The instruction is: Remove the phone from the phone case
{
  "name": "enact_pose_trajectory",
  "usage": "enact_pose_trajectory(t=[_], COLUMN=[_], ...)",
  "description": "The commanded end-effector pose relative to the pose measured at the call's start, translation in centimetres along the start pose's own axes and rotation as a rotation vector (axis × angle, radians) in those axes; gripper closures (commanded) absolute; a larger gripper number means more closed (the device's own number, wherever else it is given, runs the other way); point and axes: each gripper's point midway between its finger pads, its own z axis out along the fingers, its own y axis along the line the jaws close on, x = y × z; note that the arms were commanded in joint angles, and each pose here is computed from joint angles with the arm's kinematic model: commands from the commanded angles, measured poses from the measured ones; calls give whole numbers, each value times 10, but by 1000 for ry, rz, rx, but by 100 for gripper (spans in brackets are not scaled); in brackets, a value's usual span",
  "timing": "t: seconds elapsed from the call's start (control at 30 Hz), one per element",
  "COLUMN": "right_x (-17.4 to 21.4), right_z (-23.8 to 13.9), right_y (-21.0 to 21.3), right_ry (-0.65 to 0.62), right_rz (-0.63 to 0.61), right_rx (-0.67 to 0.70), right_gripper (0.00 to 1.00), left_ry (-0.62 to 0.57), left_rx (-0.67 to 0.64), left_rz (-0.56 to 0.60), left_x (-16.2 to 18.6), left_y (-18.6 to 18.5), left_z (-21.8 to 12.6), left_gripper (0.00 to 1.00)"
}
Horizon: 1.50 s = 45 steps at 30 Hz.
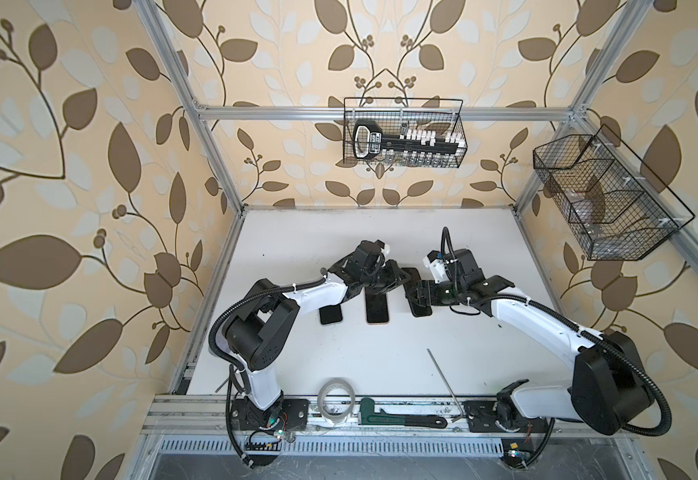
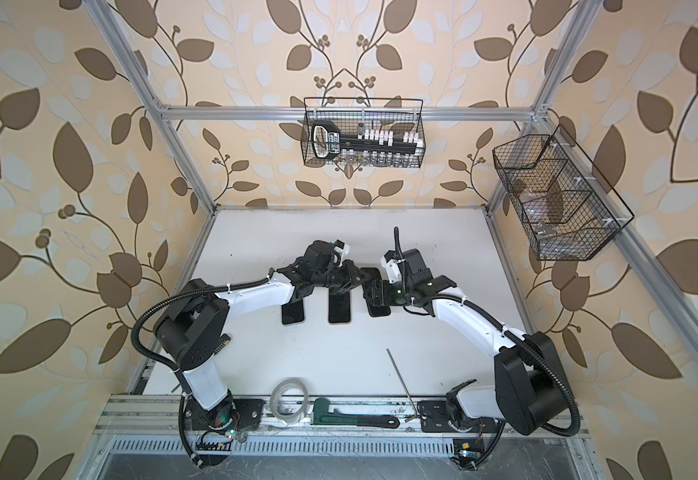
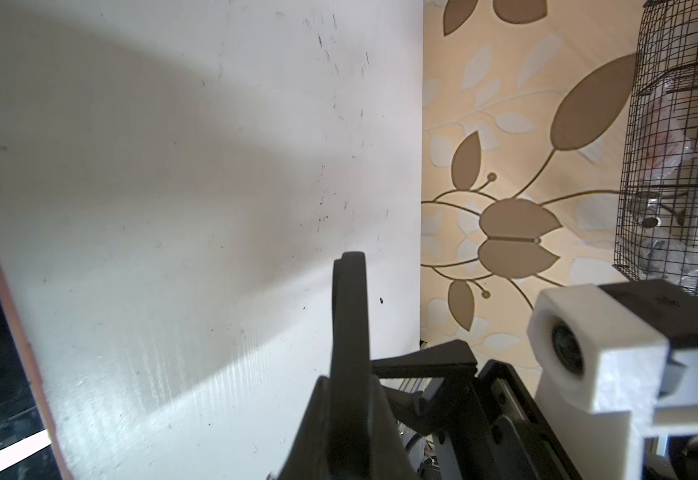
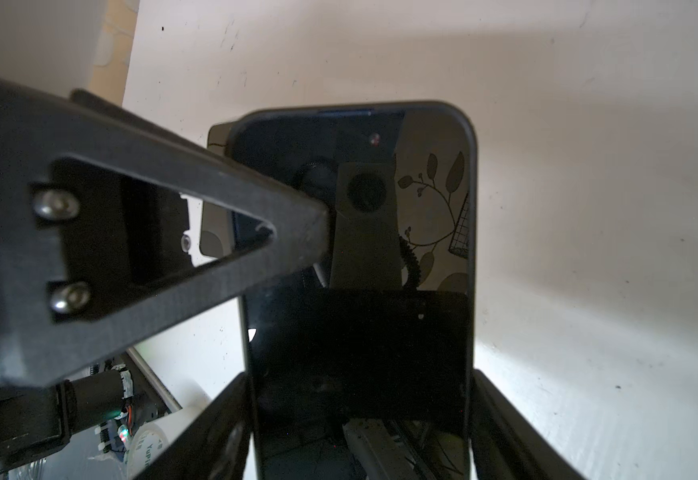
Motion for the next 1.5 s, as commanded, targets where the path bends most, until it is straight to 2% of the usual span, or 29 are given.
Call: enact_pose_trajectory(t=[0.0, 0.13, 0.33, 0.63, 0.83, 1.0, 1.13, 1.47], right_x=[-18, -25, -33, -36, -36, -37, -34, -33], right_z=[-17, -34, -61, -85, -85, -82, -76, -70], right_y=[14, 15, 20, 28, 32, 44, 48, 60], right_ry=[-94, -123, -170, -262, -284, -311, -298, -325], right_rz=[-39, -28, 15, 62, 51, 58, 34, 93], right_rx=[-42, -64, -154, -240, -283, -377, -376, -457], right_gripper=[18, 14, 14, 14, 18, 22, 24, 26], left_ry=[-6, -43, -130, -324, -411, -470, -494, -547], left_rx=[10, 11, 45, 26, 38, 58, 67, 148], left_rz=[48, 48, 5, -41, -55, -74, -71, -128], left_x=[-1, -15, -41, -74, -84, -89, -88, -87], left_y=[-13, -18, -26, -25, -31, -36, -38, -37], left_z=[-5, -14, -29, -64, -85, -102, -113, -120], left_gripper=[100, 100, 100, 100, 100, 100, 100, 100])
